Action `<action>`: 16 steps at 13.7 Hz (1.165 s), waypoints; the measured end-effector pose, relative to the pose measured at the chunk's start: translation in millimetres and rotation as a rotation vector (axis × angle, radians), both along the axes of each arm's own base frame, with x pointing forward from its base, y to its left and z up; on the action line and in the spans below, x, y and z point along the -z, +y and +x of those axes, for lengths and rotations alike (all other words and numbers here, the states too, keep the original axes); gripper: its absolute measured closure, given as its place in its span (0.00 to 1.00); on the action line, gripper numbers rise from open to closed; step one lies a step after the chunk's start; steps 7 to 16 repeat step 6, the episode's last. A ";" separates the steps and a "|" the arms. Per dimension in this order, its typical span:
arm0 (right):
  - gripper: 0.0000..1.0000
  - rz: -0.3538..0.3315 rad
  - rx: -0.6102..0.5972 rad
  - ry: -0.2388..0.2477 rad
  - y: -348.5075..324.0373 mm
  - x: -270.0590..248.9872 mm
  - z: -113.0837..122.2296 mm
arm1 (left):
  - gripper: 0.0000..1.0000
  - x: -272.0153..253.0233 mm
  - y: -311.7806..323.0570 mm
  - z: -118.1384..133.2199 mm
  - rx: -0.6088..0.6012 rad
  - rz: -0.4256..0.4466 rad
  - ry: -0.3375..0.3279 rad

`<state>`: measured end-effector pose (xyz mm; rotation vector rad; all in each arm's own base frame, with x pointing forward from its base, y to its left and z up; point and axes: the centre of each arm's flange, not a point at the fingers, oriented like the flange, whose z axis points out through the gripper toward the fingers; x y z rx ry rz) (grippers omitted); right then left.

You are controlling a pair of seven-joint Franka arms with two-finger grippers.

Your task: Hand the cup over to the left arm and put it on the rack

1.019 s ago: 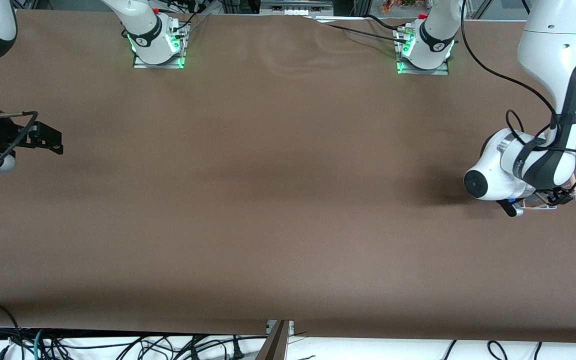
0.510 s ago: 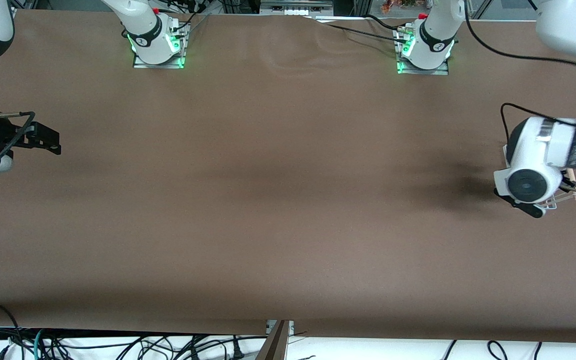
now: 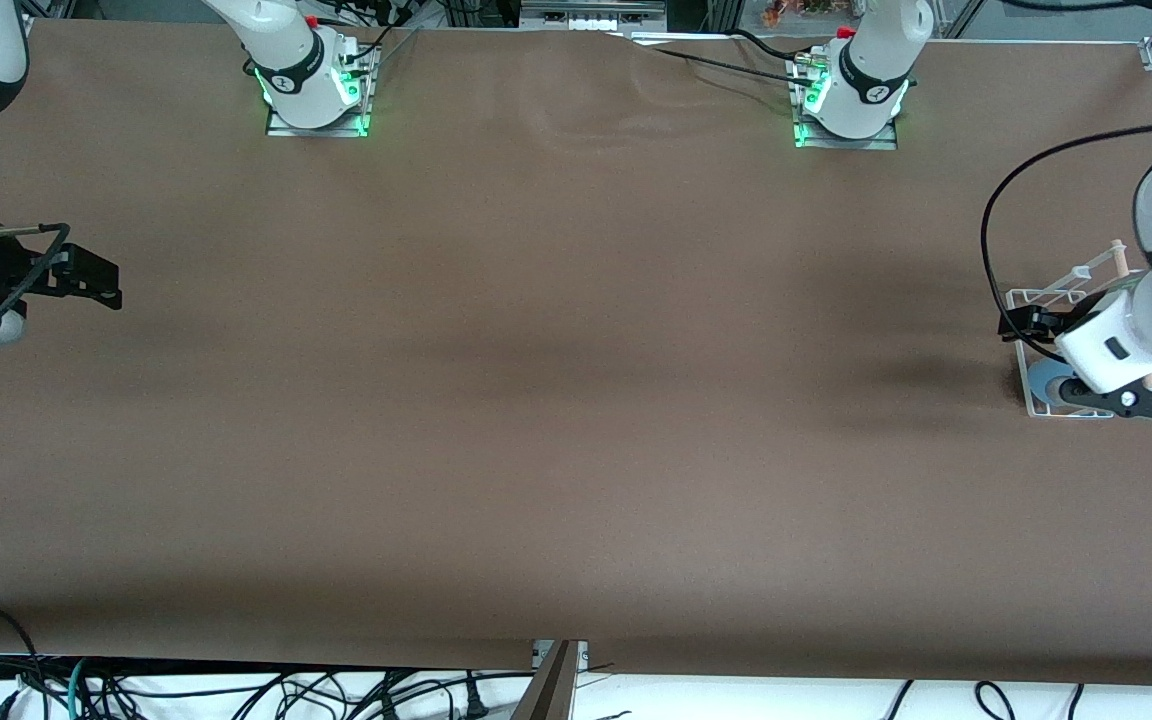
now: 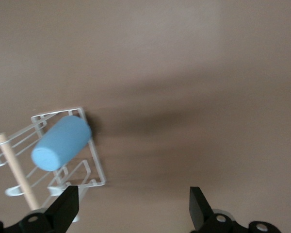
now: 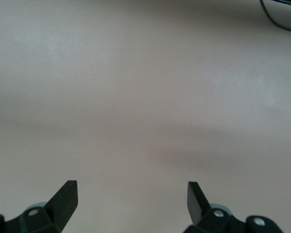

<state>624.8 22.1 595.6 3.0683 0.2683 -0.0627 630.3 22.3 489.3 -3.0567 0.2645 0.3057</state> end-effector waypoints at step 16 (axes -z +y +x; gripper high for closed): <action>0.00 0.010 0.031 0.000 0.2 0.6 0.0 | 0.00 -61.9 -53.0 -53.0 -0.141 -0.036 -0.220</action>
